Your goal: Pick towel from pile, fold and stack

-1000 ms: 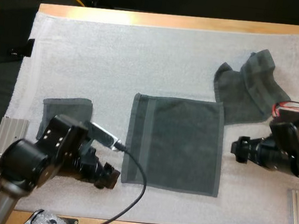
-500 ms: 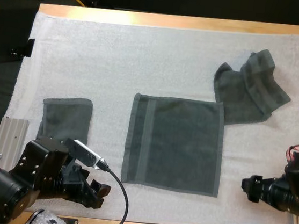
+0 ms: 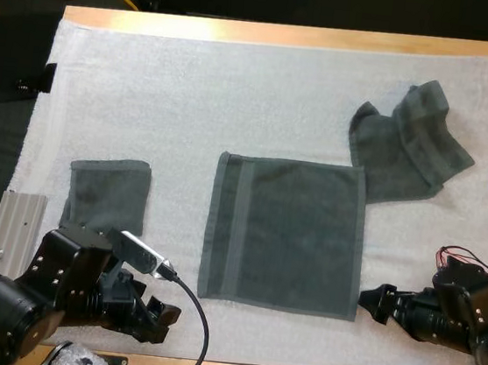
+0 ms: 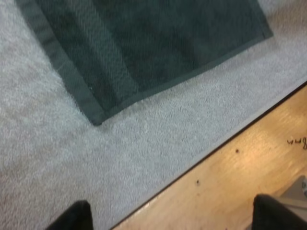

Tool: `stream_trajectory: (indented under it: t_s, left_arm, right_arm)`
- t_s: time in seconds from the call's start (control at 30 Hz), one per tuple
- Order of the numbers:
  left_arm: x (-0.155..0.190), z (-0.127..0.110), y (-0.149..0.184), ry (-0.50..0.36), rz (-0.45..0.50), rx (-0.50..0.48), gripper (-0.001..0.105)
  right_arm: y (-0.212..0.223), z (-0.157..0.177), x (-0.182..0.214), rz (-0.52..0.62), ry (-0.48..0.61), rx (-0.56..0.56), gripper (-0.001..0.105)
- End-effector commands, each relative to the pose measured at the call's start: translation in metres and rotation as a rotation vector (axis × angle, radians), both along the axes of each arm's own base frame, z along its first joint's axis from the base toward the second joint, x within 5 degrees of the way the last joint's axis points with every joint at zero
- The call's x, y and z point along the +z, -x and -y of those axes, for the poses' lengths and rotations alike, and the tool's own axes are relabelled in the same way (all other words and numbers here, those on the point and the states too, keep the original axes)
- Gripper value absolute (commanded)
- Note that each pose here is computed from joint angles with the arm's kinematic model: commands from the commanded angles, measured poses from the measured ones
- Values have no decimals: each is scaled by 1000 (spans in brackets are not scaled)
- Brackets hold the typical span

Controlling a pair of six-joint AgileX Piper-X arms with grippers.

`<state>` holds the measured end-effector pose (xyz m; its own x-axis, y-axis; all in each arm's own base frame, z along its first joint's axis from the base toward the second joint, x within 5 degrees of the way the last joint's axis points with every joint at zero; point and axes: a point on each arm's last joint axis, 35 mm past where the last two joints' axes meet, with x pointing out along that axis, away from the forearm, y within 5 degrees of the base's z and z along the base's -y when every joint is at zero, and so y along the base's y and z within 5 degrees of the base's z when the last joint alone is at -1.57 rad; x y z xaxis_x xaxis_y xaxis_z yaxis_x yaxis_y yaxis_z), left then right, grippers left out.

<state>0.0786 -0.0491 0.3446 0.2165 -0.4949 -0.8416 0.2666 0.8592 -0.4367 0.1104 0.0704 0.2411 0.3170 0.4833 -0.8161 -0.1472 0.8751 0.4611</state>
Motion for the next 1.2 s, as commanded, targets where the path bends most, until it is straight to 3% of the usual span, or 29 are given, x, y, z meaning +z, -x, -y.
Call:
stream_trajectory:
  t_s: [0.0, 0.07, 0.33, 0.67, 1.0, 1.17]
  left_arm:
    - [0, 0, 1, 7, -6, -1, 65]
    - [0, 0, 1, 7, -6, -1, 65]
    - [0, 0, 1, 7, -6, -1, 65]
    - [0, 0, 1, 7, -6, -1, 65]
    - [0, 0, 1, 8, -4, -1, 65]
    - [1, 0, 1, 11, 2, -1, 65]
  right_arm:
    - [-1, -2, -7, -11, -47, -19, 78]
    - [-2, -4, -28, -62, -140, -91, 78]
    - [2, -4, -73, -137, -270, -210, 78]
    - [6, -1, -99, -150, -336, -320, 78]
    - [3, -2, -99, -113, -366, -327, 78]
    - [2, -3, -105, -148, -362, -317, 78]
